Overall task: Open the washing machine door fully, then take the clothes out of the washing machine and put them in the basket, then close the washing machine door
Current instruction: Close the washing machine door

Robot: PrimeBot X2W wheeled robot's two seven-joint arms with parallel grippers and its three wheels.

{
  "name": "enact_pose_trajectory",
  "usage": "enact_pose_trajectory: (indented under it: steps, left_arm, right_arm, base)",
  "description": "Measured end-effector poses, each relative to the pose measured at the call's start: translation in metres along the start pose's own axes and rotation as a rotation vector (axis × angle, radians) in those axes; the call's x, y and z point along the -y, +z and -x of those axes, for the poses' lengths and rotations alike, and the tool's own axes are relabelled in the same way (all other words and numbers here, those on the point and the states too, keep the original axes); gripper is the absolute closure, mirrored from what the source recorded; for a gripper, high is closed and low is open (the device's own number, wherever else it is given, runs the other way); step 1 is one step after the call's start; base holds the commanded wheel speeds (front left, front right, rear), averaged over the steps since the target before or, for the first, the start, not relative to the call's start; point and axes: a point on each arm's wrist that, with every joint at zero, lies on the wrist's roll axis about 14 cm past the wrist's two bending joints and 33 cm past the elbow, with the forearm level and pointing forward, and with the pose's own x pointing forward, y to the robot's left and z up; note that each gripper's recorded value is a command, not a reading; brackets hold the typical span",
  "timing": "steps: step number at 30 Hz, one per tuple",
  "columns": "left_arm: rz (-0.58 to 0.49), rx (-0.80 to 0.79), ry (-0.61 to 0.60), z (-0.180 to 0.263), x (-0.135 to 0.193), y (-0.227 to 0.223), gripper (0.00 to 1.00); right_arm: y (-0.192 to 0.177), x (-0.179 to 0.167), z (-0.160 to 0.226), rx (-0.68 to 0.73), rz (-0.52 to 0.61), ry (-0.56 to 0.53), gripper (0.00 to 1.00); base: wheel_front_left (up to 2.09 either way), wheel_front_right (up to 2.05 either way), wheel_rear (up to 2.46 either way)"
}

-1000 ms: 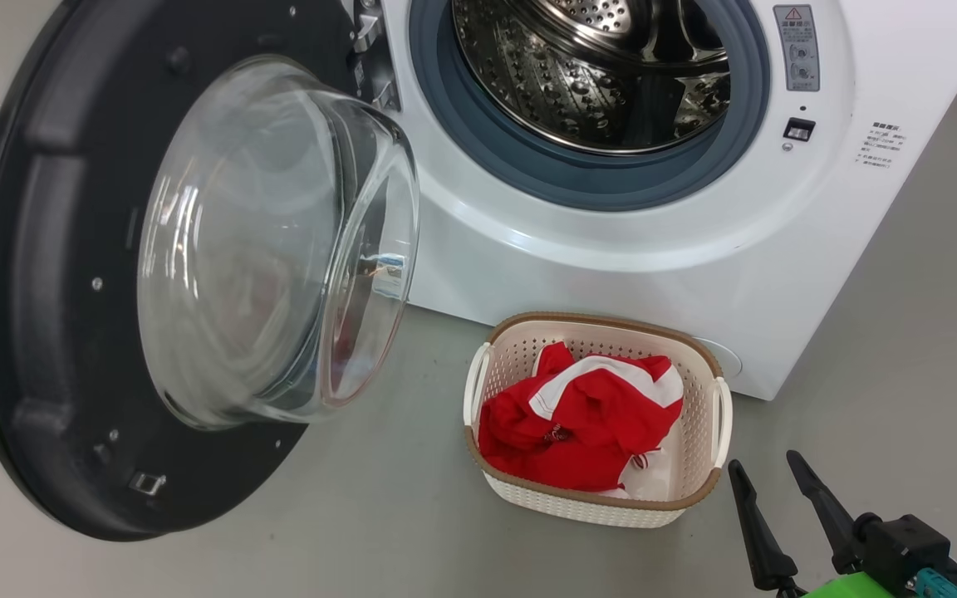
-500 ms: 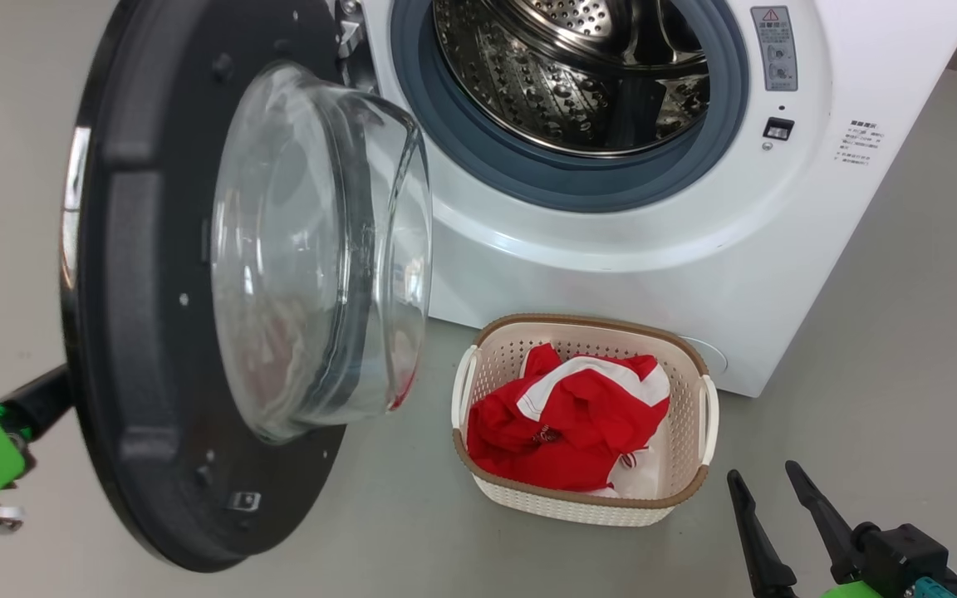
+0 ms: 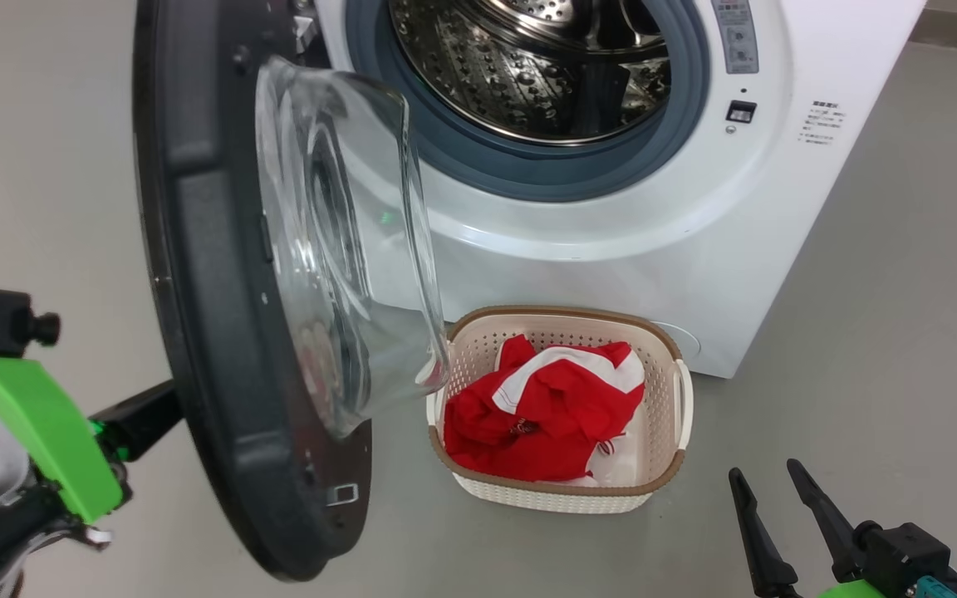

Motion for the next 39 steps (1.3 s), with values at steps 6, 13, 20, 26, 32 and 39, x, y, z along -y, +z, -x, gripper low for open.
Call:
enact_pose_trajectory:
  steps: [6, 13, 20, 26, 32, 39]
  left_arm:
    - [-0.028, -0.014, -0.051, -0.019, 0.018, -0.005, 1.00]
    - [-0.049, 0.020, -0.145, -0.042, 0.049, -0.002, 1.00]
    - [-0.051, 0.032, -0.182, -0.051, 0.061, -0.004, 1.00]
    - [-0.036, 0.090, -0.173, -0.049, 0.058, 0.002, 0.98]
    - [0.028, 0.130, -0.118, -0.040, 0.037, -0.011, 0.58]
    - [0.115, 0.166, -0.031, -0.023, 0.007, -0.037, 0.08]
  right_arm:
    - [0.001, 0.007, 0.003, 0.003, -0.003, -0.022, 0.00]
    - [0.004, 0.013, 0.003, 0.015, -0.006, -0.043, 0.00]
    - [0.008, 0.017, 0.004, 0.027, -0.006, -0.057, 0.00]
    - [0.009, 0.017, 0.004, 0.032, -0.006, -0.057, 0.00]
    - [0.011, 0.011, 0.004, 0.038, -0.004, -0.041, 0.00]
    - [0.014, 0.001, 0.003, 0.044, 0.001, -0.012, 0.00]
  base:
    - [0.00, 0.00, 0.00]
    - [0.00, 0.00, 0.00]
    - [0.00, 0.00, 0.00]
    - [0.00, 0.00, 0.00]
    - [0.00, 0.00, 0.00]
    - [0.00, 0.00, 0.00]
